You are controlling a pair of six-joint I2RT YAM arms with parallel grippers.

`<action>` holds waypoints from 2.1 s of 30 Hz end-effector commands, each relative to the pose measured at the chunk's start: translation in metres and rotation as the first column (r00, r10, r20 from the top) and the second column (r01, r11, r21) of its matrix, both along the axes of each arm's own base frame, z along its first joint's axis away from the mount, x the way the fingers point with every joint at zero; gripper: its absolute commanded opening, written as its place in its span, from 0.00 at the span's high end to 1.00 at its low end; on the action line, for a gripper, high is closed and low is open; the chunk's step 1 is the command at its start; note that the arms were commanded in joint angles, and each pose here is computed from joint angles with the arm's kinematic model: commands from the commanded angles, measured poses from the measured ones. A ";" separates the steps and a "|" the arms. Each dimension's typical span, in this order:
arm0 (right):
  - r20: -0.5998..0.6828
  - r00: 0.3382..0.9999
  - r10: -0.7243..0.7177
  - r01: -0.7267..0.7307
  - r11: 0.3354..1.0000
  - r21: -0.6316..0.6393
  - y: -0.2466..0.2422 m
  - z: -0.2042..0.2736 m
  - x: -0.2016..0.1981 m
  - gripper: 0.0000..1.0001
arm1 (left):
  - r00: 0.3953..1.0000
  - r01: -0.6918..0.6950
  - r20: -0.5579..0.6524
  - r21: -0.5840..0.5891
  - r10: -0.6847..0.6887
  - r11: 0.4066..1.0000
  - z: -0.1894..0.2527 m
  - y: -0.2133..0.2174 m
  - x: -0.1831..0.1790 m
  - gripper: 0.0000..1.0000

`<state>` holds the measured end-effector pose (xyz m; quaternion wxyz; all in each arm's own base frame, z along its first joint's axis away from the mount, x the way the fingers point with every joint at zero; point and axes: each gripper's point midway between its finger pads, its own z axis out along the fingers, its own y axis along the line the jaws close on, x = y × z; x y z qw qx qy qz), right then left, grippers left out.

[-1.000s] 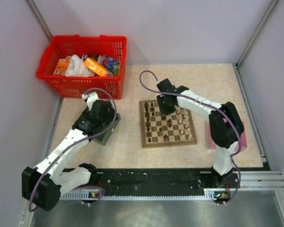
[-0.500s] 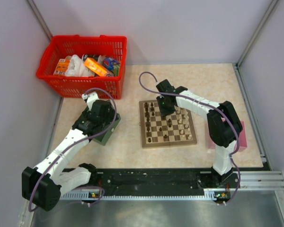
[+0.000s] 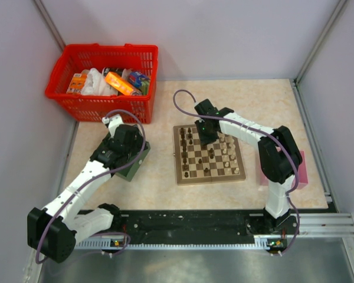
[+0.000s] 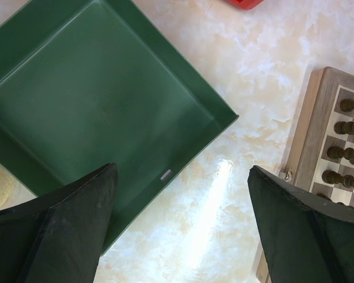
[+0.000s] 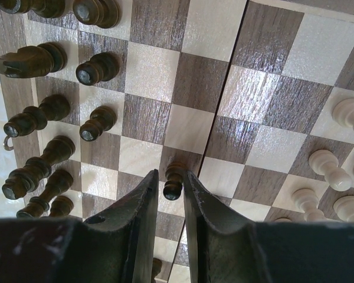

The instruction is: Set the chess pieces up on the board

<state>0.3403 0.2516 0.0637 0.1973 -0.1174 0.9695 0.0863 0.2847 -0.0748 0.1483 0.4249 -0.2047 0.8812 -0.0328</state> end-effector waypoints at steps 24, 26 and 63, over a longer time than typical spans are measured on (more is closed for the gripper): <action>0.012 0.997 0.080 -0.080 0.996 0.039 0.039 0.012 -0.012 0.83 | 0.998 -0.010 0.056 -0.027 0.012 1.000 0.015 -0.002 0.008 0.04; 0.015 0.996 0.083 -0.084 0.995 0.045 0.045 0.013 -0.013 0.83 | 0.999 -0.009 0.054 -0.026 0.010 1.000 0.014 -0.002 0.008 0.04; 0.049 0.996 0.070 -0.073 0.995 0.063 0.069 0.006 0.006 0.82 | 0.998 -0.016 0.054 -0.015 0.017 1.000 0.013 0.001 0.006 0.04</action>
